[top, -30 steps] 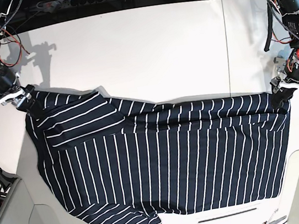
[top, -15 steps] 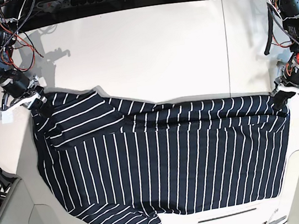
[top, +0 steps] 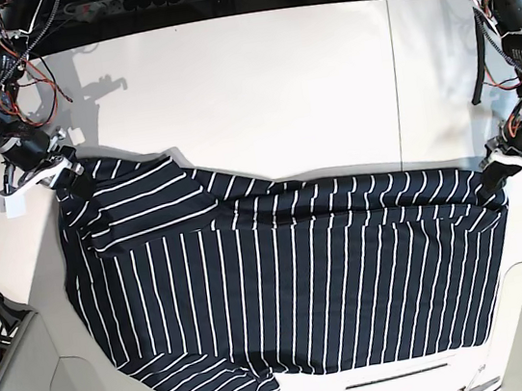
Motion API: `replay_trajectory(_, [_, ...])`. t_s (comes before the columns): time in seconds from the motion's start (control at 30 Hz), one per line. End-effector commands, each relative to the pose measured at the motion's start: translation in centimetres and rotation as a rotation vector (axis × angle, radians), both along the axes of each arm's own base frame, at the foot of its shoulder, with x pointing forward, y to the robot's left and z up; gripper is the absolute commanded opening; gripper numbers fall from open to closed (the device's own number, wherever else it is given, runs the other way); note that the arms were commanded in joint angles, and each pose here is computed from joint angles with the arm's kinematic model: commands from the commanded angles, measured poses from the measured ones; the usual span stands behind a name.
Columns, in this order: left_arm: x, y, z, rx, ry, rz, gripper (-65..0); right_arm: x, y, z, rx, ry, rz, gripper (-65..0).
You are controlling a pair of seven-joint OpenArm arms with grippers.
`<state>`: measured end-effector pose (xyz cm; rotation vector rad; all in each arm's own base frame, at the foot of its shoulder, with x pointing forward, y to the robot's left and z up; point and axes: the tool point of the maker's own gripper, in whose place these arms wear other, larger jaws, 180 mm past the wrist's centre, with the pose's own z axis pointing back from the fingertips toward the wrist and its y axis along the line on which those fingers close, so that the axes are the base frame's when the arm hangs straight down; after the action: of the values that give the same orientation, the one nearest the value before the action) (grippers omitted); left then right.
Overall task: Fold the T-shirt properly
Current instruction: 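Regrasp the shirt edges with both grippers and lift, then lay the shirt edge down and open both grippers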
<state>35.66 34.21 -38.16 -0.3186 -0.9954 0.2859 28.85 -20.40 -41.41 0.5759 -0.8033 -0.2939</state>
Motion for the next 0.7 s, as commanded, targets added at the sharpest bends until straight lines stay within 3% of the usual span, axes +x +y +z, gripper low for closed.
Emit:
replay_trajectory(0.0, [0.6, 0.8, 2.1, 0.028, -0.056, -0.007, -65.0, 0.8, -0.6, 1.6, -0.019, -0.048, 0.007, -65.0])
replay_trajectory(0.33, [-3.9, 0.7, 2.1, 0.123, -0.026, -0.053, -65.0, 0.2, -3.1, 2.6, -0.108, -0.005, 0.074, -65.0])
replay_trajectory(0.67, [-10.4, 2.4, 0.9, 0.042, 0.015, 0.052, -65.0, -3.6, -3.5, 2.2, -0.088, 0.037, 0.097, -65.0])
